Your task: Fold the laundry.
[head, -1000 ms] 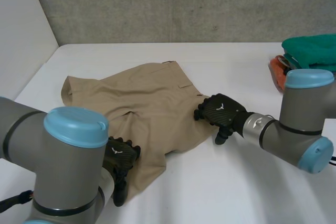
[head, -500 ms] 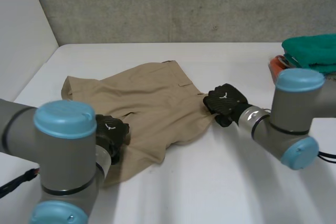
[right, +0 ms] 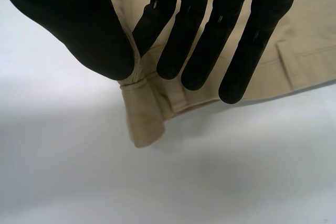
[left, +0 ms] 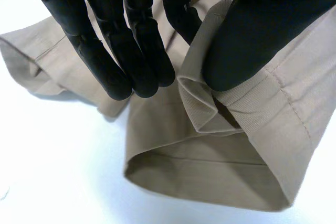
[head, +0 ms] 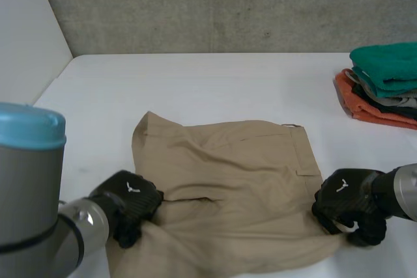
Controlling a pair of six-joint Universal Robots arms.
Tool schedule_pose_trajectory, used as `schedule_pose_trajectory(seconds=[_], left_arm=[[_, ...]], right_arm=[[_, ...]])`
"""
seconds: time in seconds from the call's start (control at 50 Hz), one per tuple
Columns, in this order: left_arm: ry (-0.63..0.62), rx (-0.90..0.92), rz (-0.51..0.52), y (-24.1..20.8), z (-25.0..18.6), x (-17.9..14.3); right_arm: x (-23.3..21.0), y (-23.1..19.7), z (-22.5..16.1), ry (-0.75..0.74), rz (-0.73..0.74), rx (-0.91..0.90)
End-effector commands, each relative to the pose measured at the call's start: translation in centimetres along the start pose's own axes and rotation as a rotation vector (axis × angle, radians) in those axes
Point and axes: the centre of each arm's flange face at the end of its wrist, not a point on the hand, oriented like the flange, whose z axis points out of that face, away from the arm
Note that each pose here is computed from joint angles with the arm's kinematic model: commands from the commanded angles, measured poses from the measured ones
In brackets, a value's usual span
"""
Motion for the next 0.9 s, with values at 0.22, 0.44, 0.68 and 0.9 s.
schedule_pose_trajectory(seconds=[0.22, 0.44, 0.68, 0.9], left_arm=[[-0.296, 0.182, -0.232, -4.9, 7.9, -10.8], [-0.538, 0.218, -0.287, -6.9, 14.4, -15.8], [-0.557, 0.295, -0.268, -8.4, 18.6, -15.7], [-0.609, 0.37, -0.277, -10.3, 16.2, -16.4]], right_arm=[[7.4, -6.0, 5.3, 0.414, 0.147, 0.296], [11.6, -8.8, 12.9, 0.66, -0.067, 0.452], [14.4, -10.2, 18.3, 0.938, -0.234, 0.658], [13.5, -9.3, 15.7, 0.818, -0.07, 0.561]])
